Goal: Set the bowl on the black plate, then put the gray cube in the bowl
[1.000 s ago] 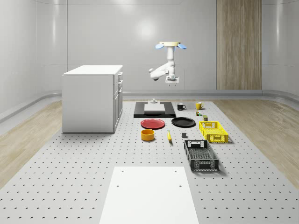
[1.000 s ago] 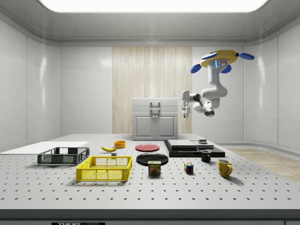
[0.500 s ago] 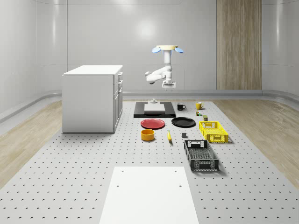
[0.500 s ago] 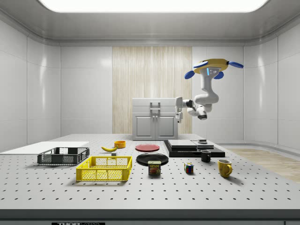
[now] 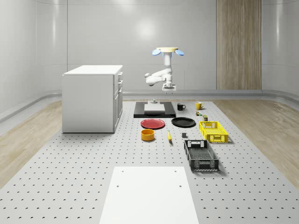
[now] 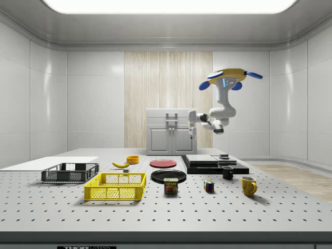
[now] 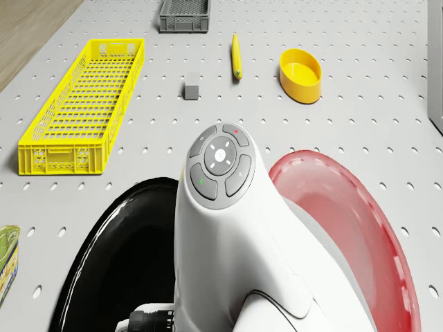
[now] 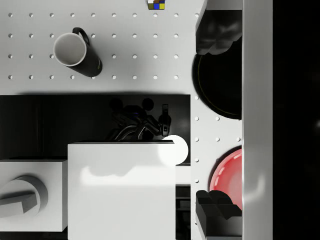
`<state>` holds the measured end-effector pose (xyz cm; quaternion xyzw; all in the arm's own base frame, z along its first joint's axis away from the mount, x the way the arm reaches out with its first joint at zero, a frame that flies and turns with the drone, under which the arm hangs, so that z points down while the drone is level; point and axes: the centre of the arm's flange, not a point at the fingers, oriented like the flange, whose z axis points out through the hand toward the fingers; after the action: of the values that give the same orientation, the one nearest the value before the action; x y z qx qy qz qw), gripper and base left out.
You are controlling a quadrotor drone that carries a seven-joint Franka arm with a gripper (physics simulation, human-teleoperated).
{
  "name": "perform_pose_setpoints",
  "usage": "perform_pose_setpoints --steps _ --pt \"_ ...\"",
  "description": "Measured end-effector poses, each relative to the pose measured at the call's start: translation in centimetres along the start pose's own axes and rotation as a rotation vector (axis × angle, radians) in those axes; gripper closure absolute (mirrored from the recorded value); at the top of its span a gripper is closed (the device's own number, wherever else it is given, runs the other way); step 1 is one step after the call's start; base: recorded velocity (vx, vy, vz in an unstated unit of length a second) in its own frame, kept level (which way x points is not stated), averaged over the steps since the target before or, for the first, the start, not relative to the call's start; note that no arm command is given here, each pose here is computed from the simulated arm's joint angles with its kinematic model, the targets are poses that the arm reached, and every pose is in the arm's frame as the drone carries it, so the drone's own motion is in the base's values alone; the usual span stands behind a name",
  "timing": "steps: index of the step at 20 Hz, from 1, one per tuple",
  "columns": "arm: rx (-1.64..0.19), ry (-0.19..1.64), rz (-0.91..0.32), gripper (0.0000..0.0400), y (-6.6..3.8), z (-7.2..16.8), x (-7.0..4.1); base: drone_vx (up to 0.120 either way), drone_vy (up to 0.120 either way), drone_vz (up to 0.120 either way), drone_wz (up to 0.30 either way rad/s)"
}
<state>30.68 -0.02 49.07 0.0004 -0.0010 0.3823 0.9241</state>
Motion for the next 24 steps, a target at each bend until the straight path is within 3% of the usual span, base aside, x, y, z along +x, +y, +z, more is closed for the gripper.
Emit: perform_pose_setpoints --steps 4,9,20,24 --pt "0.000 0.000 0.000 0.0000 0.00 0.00 0.00 0.120 0.000 0.000 0.000" --pt "0.000 0.000 0.000 0.0000 0.00 0.00 0.00 0.120 -0.008 -0.112 0.000" --pt "0.000 0.000 0.000 0.0000 0.00 0.00 0.00 0.120 -0.120 -0.120 0.000" --pt "0.000 0.000 0.000 0.0000 0.00 0.00 0.00 0.120 0.000 -0.070 0.000"
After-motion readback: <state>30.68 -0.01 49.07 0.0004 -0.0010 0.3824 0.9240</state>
